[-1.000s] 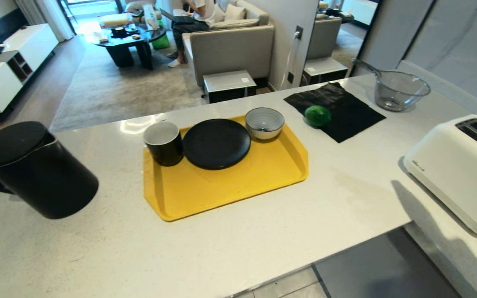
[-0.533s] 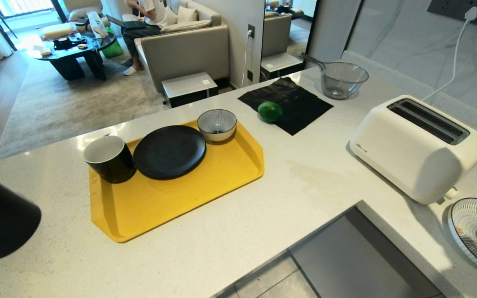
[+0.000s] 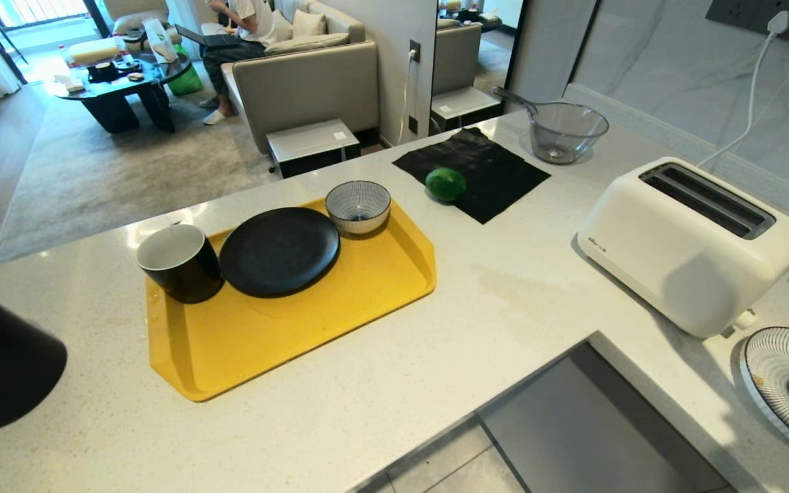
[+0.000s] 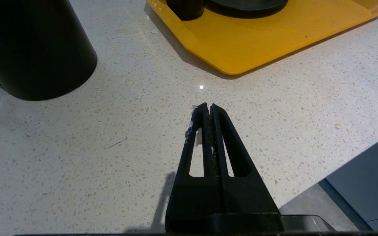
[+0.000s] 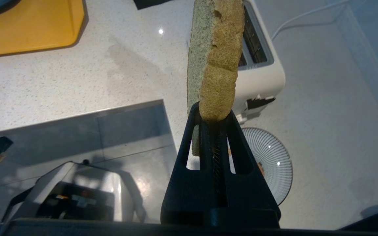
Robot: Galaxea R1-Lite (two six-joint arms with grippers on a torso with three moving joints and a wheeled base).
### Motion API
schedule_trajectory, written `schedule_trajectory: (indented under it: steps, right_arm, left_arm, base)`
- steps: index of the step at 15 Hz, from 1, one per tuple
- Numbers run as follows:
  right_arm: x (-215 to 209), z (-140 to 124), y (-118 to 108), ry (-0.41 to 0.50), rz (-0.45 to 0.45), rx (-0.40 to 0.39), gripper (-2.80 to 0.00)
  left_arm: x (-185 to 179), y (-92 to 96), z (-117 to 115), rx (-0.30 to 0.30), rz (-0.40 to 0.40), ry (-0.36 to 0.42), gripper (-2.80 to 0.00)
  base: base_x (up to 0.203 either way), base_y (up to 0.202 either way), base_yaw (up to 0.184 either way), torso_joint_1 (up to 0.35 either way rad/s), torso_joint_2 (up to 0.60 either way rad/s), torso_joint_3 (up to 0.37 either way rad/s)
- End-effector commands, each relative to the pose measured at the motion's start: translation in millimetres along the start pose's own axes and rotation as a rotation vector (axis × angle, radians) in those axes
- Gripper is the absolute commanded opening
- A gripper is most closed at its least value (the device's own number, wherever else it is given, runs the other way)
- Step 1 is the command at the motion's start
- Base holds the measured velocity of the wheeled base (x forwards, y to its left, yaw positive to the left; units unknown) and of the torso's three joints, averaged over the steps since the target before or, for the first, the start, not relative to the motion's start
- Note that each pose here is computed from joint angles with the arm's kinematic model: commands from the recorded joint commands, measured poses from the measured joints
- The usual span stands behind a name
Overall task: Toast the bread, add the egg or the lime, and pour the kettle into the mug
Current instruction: Put the bread slices in the toaster
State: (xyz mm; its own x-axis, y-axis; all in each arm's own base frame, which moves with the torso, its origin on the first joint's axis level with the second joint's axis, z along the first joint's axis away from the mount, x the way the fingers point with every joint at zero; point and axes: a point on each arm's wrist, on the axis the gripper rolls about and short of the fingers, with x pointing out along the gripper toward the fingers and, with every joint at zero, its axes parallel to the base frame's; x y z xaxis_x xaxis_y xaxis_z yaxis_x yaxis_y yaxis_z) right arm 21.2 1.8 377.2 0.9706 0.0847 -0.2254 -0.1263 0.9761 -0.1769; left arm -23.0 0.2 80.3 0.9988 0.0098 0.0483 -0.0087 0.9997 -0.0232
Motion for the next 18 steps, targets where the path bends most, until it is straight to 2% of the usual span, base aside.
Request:
schedule_trajectory:
  steps: [1, 5, 8, 12, 15, 18]
  right_arm:
    - [27.9, 10.2, -2.0, 0.002, -0.015, -0.026, -2.80]
    - [77.3, 29.7, -6.4, -0.019, -0.074, -0.153, -2.80]
    - [104.8, 40.2, -12.8, -0.026, -0.114, -0.202, -2.80]
    - [128.8, 45.2, -28.3, -0.014, -0.180, -0.197, -2.80]
    - [127.3, 42.4, -41.9, -0.019, -0.167, -0.175, -2.80]
    - [118.1, 42.3, -46.4, -0.046, -0.153, -0.146, -2.80]
  left_arm:
    - [1.0, 0.1, -4.7, 0.000, 0.001, 0.015, -2.80]
    - [1.0, 0.1, -4.7, 0.000, 0.001, 0.015, -2.80]
    - [1.0, 0.1, -4.7, 0.000, 0.001, 0.015, -2.80]
    - [1.0, 0.1, -4.7, 0.000, 0.001, 0.015, -2.80]
    - [1.0, 0.1, -4.7, 0.000, 0.001, 0.015, -2.80]
    - [1.0, 0.1, -4.7, 0.000, 0.001, 0.015, -2.80]
  base:
    - [0.000, 0.000, 0.000, 0.000, 0.00, 0.000]
    - [0.000, 0.000, 0.000, 0.000, 0.00, 0.000]
    - [0.000, 0.000, 0.000, 0.000, 0.00, 0.000]
    - [0.000, 0.000, 0.000, 0.000, 0.00, 0.000]
    - [0.000, 0.000, 0.000, 0.000, 0.00, 0.000]
    - [0.000, 0.000, 0.000, 0.000, 0.00, 0.000]
